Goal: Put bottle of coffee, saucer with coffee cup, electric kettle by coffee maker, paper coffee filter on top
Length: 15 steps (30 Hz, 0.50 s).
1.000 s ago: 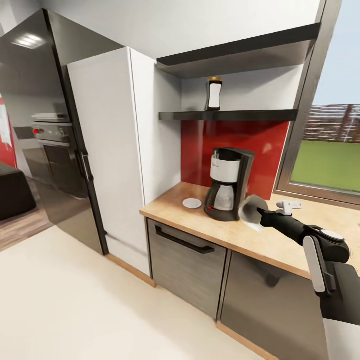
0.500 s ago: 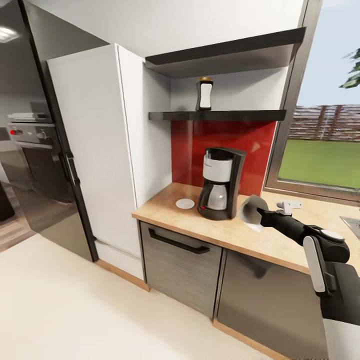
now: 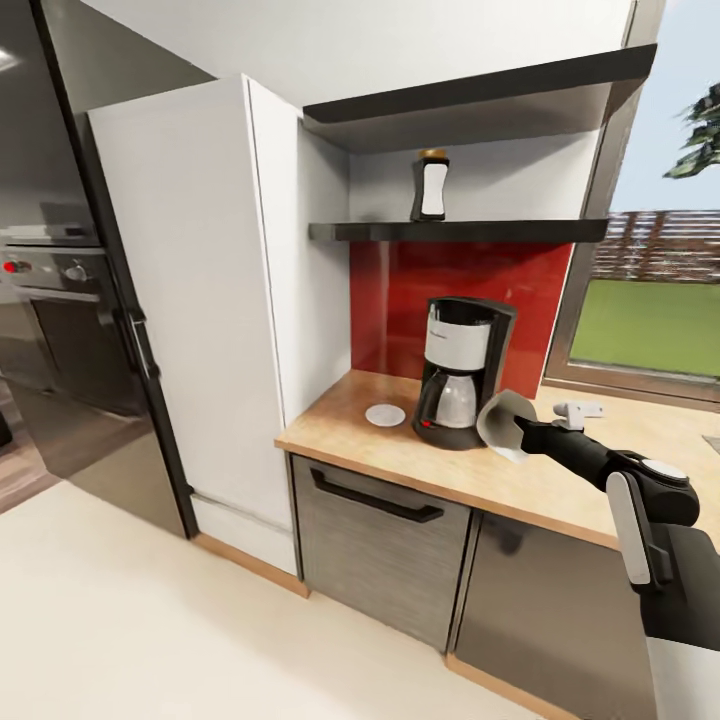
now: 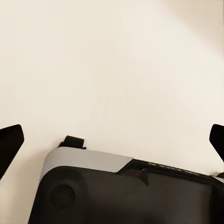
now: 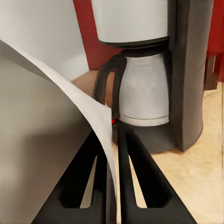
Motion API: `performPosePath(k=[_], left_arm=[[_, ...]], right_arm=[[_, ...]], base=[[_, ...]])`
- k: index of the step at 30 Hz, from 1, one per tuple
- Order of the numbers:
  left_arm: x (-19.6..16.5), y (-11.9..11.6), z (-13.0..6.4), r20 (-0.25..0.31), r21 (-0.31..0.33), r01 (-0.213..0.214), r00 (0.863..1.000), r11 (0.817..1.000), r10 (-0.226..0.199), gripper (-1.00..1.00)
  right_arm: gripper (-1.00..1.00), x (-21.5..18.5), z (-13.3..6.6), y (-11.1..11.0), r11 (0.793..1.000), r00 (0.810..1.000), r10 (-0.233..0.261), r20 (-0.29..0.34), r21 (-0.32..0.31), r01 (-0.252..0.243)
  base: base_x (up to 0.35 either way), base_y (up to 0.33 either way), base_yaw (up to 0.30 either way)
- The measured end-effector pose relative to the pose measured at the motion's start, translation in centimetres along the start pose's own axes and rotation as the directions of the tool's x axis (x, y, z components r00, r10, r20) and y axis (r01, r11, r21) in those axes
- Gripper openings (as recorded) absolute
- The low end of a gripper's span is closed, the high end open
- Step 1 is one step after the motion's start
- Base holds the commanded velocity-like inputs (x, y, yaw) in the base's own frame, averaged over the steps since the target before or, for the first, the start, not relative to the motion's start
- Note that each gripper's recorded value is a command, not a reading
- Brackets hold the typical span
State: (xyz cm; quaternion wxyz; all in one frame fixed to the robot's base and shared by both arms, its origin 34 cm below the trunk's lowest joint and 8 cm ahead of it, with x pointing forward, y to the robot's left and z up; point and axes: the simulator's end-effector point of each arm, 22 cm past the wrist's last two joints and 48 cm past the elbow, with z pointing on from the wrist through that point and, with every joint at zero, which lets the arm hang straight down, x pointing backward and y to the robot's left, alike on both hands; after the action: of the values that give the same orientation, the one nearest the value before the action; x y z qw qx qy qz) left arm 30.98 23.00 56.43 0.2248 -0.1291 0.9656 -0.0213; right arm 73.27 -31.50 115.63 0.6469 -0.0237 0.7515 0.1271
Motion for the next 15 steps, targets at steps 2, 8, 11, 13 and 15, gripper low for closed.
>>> performPosePath(k=[2, 8, 11, 13, 15], left_arm=[[-0.03, -0.01, 0.0, 0.001, 0.0, 0.0, 1.0, 1.0, 0.0, 1.0], [-0.13, -0.04, 0.01, 0.003, 0.001, 0.0, 1.0, 1.0, 0.0, 1.0], [-0.19, -0.05, 0.01, 0.005, 0.001, 0.0, 1.0, 1.0, 0.0, 1.0], [-0.23, -0.06, 0.01, 0.006, 0.002, 0.0, 1.0, 1.0, 0.0, 1.0], [-0.26, -0.07, 0.0, 0.007, 0.002, 0.0, 1.0, 1.0, 0.0, 1.0]], right_arm=[[-1.0, -0.04, -0.02, 0.01, 1.0, 1.0, 0.0, 0.001, 0.0, 0.0], [-1.0, -0.18, -0.1, 0.05, 1.0, 1.0, -0.001, 0.003, -0.001, 0.001], [-1.0, -0.27, -0.15, 0.07, 1.0, 1.0, -0.001, 0.005, -0.001, 0.001], [-1.0, -0.32, -0.18, 0.09, 1.0, 1.0, -0.001, 0.006, -0.001, 0.001], [-1.0, -0.38, -0.22, 0.09, 1.0, 1.0, -0.002, 0.007, -0.001, 0.002]], base=[[0.034, 0.057, -0.243], [0.01, 0.017, -0.264], [0.002, 0.003, -0.271], [0.001, 0.007, -0.272], [0.0, 0.172, -0.154]])
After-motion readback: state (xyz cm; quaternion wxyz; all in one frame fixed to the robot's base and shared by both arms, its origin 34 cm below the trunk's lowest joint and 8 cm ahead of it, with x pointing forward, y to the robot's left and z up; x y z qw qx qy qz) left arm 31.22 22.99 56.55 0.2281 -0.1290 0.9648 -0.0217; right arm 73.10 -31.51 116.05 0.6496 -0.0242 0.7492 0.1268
